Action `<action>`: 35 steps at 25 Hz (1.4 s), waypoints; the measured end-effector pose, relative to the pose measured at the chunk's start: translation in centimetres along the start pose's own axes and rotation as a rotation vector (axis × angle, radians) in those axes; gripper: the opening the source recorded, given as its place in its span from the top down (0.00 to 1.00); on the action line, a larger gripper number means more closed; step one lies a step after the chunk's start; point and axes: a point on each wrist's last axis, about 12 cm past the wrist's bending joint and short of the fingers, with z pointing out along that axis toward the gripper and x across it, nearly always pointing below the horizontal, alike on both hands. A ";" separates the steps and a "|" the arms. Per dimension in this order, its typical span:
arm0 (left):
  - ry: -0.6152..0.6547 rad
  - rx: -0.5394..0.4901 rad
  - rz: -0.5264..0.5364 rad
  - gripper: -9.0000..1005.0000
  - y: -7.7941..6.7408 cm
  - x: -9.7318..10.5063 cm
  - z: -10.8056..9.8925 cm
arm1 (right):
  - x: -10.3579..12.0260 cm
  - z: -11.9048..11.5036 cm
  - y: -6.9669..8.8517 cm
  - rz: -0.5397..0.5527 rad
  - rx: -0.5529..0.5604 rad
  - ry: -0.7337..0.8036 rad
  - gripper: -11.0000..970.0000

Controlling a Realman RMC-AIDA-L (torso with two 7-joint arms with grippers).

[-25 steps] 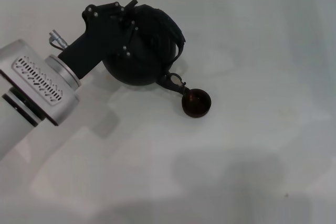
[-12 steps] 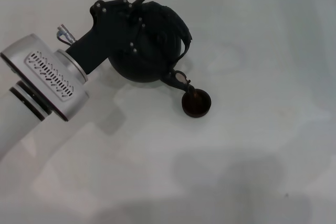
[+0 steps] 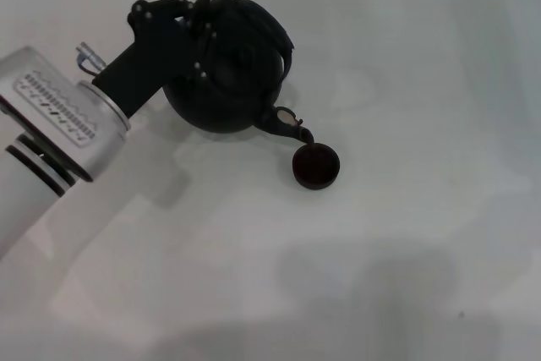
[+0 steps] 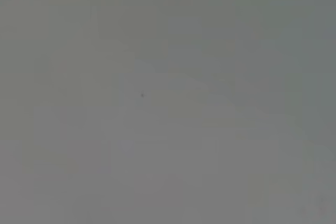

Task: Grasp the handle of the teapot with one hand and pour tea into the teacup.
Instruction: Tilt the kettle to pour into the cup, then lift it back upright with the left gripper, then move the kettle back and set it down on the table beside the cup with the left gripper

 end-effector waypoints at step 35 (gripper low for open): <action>0.140 -0.349 -0.493 0.89 -1.6 1.7 -4.4 | -0.2 0.0 -0.2 -0.004 0.000 -0.004 0.12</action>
